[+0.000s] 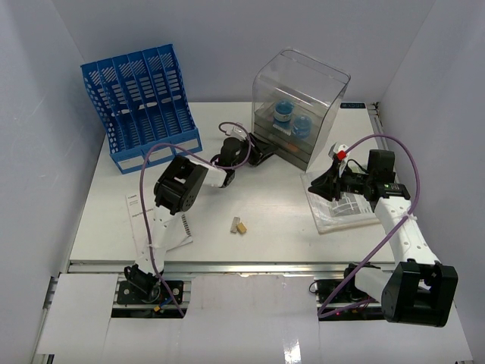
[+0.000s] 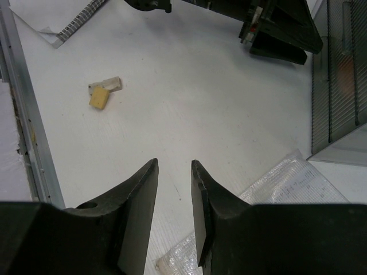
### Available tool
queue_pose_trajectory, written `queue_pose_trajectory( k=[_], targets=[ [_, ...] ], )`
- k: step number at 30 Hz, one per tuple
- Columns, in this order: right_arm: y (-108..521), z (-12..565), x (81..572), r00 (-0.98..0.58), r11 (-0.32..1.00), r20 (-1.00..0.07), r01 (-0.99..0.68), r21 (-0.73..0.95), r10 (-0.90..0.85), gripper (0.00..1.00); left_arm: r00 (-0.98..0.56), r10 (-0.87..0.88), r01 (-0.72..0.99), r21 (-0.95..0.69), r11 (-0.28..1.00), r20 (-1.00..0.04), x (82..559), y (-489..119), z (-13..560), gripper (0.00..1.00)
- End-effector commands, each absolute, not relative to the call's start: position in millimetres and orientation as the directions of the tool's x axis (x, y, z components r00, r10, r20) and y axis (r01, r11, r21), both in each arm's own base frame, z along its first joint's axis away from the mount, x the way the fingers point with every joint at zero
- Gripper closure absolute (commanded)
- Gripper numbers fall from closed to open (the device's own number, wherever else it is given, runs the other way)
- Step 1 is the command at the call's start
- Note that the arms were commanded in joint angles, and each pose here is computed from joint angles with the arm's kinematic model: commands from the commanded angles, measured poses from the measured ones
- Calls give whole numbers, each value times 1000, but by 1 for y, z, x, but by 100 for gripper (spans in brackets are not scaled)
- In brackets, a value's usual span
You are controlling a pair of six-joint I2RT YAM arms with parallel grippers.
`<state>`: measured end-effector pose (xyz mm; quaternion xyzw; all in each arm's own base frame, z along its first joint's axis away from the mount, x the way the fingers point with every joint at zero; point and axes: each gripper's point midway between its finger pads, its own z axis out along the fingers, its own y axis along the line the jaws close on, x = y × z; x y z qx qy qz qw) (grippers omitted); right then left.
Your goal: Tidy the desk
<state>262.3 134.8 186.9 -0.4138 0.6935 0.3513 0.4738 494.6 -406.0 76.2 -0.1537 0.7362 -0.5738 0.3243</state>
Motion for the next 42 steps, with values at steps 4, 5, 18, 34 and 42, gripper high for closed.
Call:
queue_pose_trajectory(
  k=[4,5,18,34,42],
  targets=[
    [137,202,261,-163,393,-964,-917,70,-209,64,-699,-653,100,-944,315,-292,519,-410,88,63],
    [136,201,261,-165,395,-964,-916,71,-209,64,-699,-654,96,-945,314,-289,519,-411,87,66],
    [130,193,264,-186,423,-959,-902,81,-214,65,-726,-599,155,-929,337,-338,473,-387,95,90],
    [131,172,264,-224,416,-945,-903,109,-238,54,-744,-518,208,-884,420,-421,418,-344,113,36],
    [181,143,254,-195,328,-831,-945,16,-521,42,-670,-360,422,-732,535,-650,401,-328,164,16]
  ],
)
